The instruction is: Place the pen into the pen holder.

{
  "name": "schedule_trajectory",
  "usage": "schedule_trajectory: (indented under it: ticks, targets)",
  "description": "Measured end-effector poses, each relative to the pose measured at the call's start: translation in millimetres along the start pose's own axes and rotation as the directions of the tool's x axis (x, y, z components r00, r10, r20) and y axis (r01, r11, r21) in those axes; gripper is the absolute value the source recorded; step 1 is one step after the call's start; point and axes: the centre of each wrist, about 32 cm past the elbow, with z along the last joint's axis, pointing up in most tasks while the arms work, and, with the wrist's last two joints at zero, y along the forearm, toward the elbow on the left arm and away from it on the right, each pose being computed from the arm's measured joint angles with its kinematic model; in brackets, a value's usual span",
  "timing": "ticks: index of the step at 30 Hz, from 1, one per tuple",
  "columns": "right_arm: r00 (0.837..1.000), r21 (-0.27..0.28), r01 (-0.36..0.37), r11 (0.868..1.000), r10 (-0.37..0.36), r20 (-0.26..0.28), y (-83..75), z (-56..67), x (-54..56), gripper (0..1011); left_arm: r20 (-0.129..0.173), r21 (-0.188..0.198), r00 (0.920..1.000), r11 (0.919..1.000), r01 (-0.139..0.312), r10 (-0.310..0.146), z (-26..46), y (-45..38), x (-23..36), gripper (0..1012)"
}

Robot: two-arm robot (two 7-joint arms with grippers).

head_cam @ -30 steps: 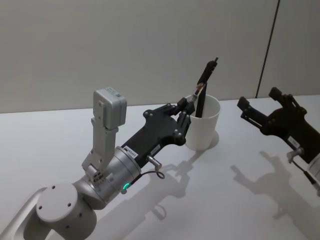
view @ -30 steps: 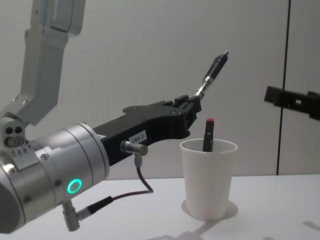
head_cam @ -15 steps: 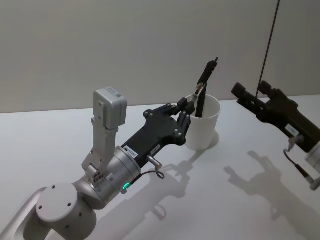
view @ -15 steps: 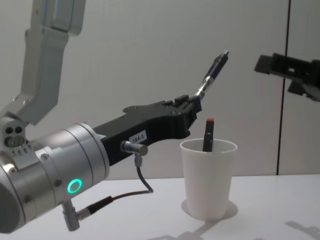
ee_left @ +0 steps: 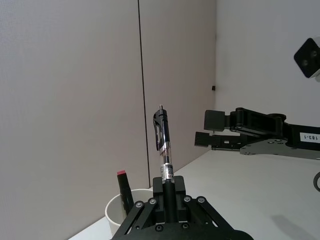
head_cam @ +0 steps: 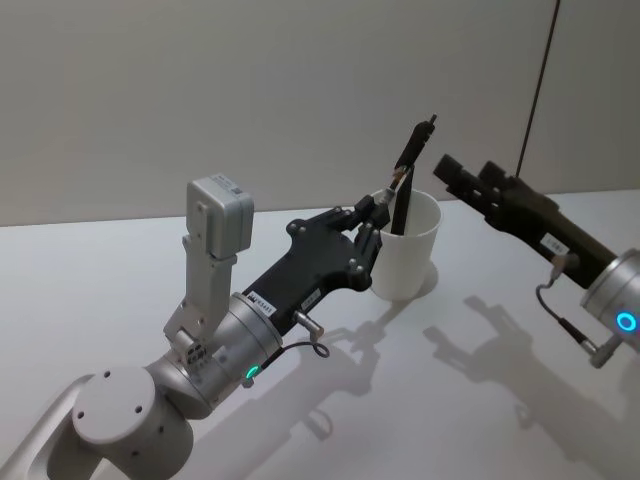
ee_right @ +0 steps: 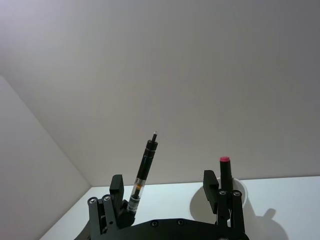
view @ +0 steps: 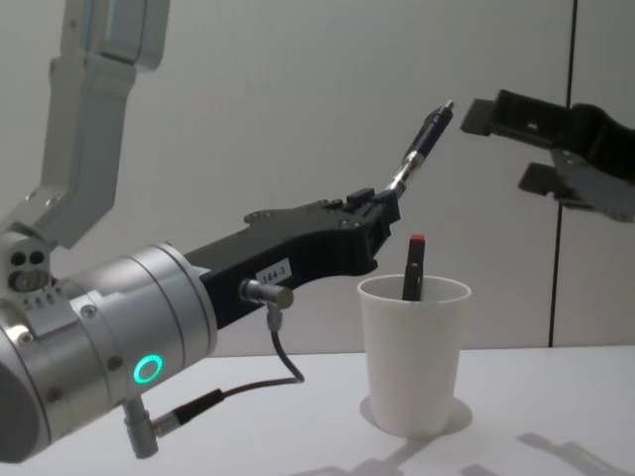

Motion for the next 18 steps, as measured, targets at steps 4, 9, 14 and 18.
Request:
schedule_trajectory:
  ticks: [4, 9, 14, 18]
  targets:
    - [0.999, -0.015, -0.026, 1.000, 0.025, -0.026, 4.8, -0.2, 0.2, 1001, 0.000, 0.000, 1.0000, 1.0000, 0.000, 0.000, 0.0, 0.0, 0.0, 129]
    - [0.998, -0.026, -0.047, 0.999, 0.046, -0.050, 9.4, -1.2, 0.6, 1001, 0.000, 0.000, 1.0000, 1.0000, 0.000, 0.000, 0.0, 0.0, 0.0, 128]
    - [0.996, -0.029, -0.055, 0.998, 0.052, -0.071, 13.8, -2.9, 0.4, 1001, 0.000, 0.000, 1.0000, 1.0000, 0.000, 0.000, 0.0, 0.0, 0.0, 129]
    - [0.996, -0.028, -0.044, 0.999, 0.042, -0.082, 17.4, -4.8, -0.1, 1001, 0.000, 0.000, 1.0000, 1.0000, 0.000, 0.000, 0.0, 0.0, 0.0, 128]
